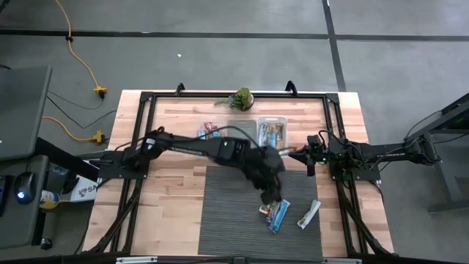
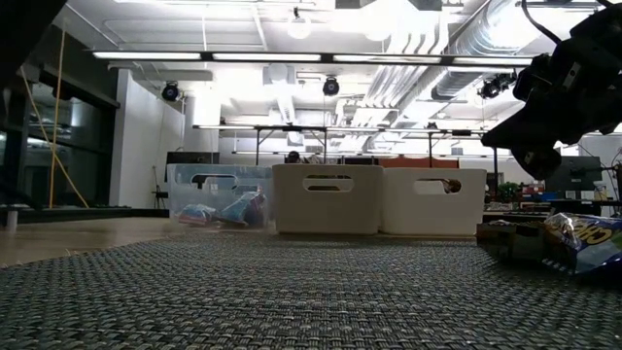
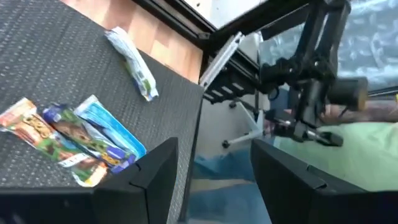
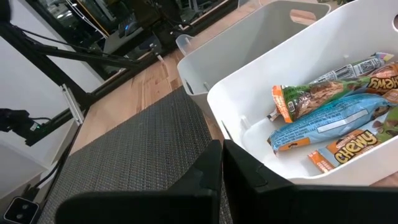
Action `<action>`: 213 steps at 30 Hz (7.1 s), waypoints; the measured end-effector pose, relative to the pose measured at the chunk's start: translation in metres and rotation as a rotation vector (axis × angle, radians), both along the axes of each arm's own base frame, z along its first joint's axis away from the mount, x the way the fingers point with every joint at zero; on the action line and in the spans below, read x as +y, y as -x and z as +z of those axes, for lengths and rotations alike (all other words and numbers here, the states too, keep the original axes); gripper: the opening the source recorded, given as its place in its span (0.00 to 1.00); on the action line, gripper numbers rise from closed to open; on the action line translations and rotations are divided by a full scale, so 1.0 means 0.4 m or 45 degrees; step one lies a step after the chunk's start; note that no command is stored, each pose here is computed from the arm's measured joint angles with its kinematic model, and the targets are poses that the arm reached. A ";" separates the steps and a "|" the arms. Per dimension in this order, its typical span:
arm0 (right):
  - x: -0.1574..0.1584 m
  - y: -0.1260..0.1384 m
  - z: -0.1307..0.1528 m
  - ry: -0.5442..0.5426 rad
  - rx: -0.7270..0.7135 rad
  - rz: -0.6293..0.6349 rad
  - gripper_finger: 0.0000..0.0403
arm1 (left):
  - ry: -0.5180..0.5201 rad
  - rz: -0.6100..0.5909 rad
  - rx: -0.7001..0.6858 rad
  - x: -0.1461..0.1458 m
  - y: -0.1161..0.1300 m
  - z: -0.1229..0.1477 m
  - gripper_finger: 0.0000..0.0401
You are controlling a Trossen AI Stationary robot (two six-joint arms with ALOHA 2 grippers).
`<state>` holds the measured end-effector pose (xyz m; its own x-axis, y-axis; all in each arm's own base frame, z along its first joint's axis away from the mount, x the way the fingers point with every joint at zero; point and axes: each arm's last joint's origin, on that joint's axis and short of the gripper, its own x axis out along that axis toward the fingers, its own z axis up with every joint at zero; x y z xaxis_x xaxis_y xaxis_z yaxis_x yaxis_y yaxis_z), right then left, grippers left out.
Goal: Pick and place Granola Bars by type
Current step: Put the yellow granola bar into the white bin
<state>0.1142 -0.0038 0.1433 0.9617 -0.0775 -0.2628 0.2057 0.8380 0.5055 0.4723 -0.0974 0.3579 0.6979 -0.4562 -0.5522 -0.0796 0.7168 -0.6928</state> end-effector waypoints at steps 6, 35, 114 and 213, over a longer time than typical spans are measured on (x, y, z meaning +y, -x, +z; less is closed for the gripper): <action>0.000 0.000 0.000 0.000 0.000 0.000 0.00 | -0.043 0.255 0.099 -0.050 -0.019 -0.057 0.50; 0.000 0.000 -0.001 0.000 0.003 0.001 0.00 | -0.200 0.575 0.543 -0.007 -0.124 -0.408 0.50; 0.000 0.000 0.000 0.000 0.000 0.000 0.00 | -0.349 0.498 0.547 0.003 -0.152 -0.493 0.28; 0.000 0.000 0.000 0.000 0.002 0.000 0.00 | -0.467 1.152 0.330 0.455 -0.105 -0.270 0.28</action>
